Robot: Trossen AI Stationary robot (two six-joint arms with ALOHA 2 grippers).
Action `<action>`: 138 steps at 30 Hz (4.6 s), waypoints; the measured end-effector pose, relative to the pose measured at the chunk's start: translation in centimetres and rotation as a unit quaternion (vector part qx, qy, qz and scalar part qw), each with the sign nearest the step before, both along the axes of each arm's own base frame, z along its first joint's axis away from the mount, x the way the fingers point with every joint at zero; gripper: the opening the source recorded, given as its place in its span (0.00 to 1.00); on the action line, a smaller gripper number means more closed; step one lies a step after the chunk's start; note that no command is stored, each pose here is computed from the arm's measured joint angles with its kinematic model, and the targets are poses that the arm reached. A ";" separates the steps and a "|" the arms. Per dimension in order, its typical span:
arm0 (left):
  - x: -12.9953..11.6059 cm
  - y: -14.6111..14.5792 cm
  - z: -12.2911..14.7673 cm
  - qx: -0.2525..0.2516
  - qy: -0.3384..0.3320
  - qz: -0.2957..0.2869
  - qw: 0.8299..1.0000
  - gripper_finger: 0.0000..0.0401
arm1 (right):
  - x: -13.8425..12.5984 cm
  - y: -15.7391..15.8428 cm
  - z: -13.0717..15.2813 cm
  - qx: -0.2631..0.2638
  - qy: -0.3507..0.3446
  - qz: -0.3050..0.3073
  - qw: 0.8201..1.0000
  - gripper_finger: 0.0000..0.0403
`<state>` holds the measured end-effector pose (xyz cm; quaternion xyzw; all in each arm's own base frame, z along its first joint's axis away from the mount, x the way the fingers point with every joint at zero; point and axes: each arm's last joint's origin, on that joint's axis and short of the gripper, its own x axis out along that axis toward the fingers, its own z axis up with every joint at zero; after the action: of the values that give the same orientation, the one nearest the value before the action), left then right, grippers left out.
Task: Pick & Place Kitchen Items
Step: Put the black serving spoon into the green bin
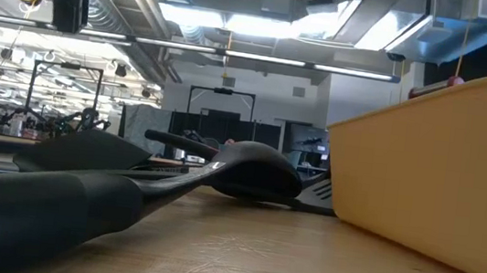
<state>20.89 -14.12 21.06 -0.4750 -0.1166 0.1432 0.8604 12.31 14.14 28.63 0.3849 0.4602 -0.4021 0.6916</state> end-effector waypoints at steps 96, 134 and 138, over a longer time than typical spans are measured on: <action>-1.7 2.9 11.8 0.197 0.376 -0.236 0.874 0.57 | 22.0 -3.9 5.2 -0.033 -0.681 0.136 0.719 0.63; -2.4 0.8 -0.3 0.015 0.476 -0.258 0.840 0.52 | 22.2 -3.2 2.9 0.148 -0.596 0.146 0.776 0.63; -2.0 0.7 0.5 0.022 0.436 -0.276 0.856 0.52 | 22.3 -3.5 3.7 0.136 -0.627 0.160 0.750 0.63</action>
<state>18.94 -13.44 21.58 -0.3575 0.4032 0.0900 0.8375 34.59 10.69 32.33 0.5615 0.0282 0.1130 0.8192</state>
